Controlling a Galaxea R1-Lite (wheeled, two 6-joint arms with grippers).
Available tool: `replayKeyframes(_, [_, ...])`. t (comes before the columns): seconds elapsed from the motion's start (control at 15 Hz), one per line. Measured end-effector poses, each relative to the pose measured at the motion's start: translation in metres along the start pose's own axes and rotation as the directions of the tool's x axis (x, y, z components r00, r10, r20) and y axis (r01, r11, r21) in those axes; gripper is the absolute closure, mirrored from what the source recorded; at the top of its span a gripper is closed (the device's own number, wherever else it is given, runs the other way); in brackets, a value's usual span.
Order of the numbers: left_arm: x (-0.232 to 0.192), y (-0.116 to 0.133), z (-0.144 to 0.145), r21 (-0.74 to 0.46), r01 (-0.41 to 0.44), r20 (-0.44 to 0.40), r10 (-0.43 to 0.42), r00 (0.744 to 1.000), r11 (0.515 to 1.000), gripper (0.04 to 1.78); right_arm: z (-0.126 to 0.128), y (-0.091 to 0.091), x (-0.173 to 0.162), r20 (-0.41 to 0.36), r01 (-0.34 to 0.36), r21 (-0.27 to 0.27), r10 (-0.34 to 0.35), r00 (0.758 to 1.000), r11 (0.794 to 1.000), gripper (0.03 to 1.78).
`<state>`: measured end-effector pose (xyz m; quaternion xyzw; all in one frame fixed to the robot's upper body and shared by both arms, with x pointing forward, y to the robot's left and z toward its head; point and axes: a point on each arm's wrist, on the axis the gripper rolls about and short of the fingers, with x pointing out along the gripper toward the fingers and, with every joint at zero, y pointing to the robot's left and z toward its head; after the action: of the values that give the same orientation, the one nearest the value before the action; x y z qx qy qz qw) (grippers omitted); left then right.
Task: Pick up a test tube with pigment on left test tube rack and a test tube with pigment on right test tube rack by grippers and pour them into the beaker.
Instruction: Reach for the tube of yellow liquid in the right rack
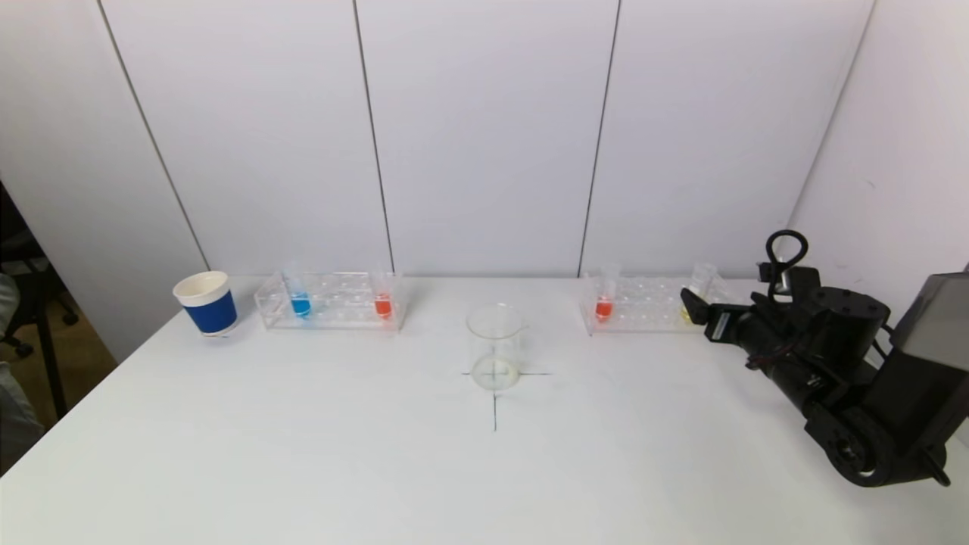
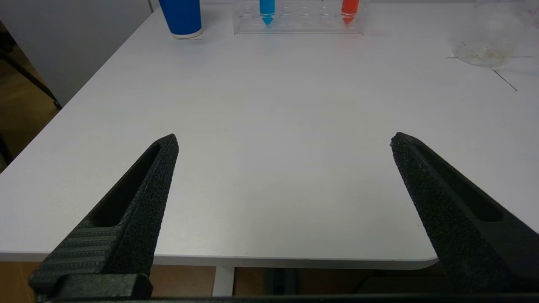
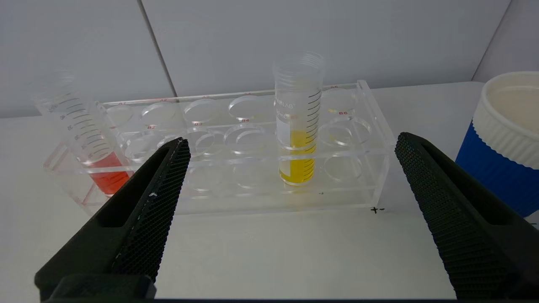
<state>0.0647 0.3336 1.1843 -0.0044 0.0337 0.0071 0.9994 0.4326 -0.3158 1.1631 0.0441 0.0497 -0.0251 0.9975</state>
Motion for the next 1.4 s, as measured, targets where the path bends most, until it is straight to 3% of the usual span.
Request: replayKeyframes(1.4, [0.000, 0.000, 0.000, 0.000, 0.001, 0.001, -0.001, 1.000, 1.000, 0.06, -0.003, 0.001, 0.028, 0.050, 0.017, -0.007, -0.016, 0.999, 1.000, 0.04])
